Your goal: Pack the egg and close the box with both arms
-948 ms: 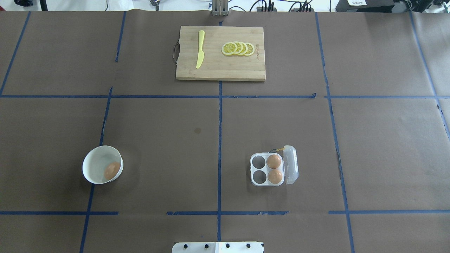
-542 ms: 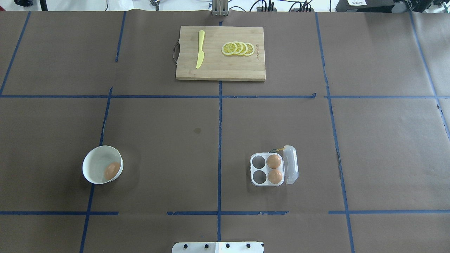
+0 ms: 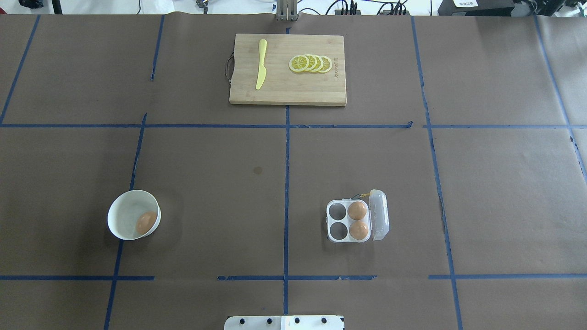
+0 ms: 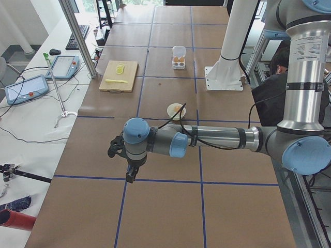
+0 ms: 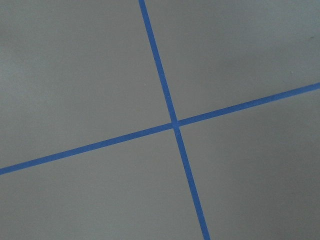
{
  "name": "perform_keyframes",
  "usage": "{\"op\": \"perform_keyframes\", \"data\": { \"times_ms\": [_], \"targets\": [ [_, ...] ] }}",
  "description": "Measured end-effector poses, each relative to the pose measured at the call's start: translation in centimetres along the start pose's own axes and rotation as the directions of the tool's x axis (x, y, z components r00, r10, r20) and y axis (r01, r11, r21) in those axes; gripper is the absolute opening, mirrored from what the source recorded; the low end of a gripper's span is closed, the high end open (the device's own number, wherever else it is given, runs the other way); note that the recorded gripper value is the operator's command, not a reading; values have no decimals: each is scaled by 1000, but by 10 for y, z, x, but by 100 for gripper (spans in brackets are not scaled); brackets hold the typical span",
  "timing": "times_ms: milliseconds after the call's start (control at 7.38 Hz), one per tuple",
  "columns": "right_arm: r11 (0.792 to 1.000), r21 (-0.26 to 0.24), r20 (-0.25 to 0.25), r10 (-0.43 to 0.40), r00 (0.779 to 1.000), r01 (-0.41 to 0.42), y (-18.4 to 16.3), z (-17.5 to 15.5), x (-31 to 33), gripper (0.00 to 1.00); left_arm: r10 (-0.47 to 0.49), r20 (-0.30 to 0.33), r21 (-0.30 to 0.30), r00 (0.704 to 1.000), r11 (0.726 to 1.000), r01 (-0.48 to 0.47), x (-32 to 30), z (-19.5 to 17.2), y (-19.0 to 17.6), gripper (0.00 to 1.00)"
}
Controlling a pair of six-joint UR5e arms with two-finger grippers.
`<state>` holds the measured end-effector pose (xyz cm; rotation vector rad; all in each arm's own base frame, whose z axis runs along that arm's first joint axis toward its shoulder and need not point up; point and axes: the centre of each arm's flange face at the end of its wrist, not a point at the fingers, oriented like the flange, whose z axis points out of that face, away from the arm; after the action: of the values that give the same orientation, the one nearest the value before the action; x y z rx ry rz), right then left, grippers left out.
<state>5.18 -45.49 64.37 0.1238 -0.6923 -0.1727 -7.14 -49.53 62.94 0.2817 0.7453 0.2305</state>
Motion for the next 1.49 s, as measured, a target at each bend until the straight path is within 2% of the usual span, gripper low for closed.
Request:
{"op": "perform_keyframes", "data": {
  "times_ms": [271, 542, 813, 948, 1084, 1219, 1355, 1490],
  "targets": [
    [1000, 6, 0, -6, 1000, 6, -3, -3, -2, 100, 101, 28, 109, 994, 989, -103, 9, -11, -13, 100],
    [1000, 6, -2, -8, 1000, 8, -4, -3, -3, 100, 237, 56, 252, 970, 937, -243, 27, -30, -29, 100],
    [1000, 4, -1, -5, 1000, 5, -4, -2, -2, 100, 338, -9, 330, 941, 890, -316, 47, -38, -27, 100],
    [1000, 1, -2, -3, 1000, 3, -3, -1, -1, 100, 393, -74, 353, 916, 870, -345, 66, -31, -21, 100],
    [1000, -1, -2, -3, 1000, 3, -2, 0, 0, 100, 410, -166, 350, 897, 875, -335, 94, -19, -19, 100],
    [1000, -4, -2, -2, 1000, 2, -1, 1, 1, 100, 375, -239, 328, 896, 900, -289, 124, -12, -22, 100],
    [1000, -7, 0, 1, 1000, -1, 1, 3, 2, 100, 328, -269, 300, 905, 922, -245, 158, -5, -25, 100],
    [1000, -10, 2, 4, 1000, -4, 3, 4, 3, 100, 278, -264, 276, 924, 939, -204, 192, 2, -28, 100]
  ]
}}
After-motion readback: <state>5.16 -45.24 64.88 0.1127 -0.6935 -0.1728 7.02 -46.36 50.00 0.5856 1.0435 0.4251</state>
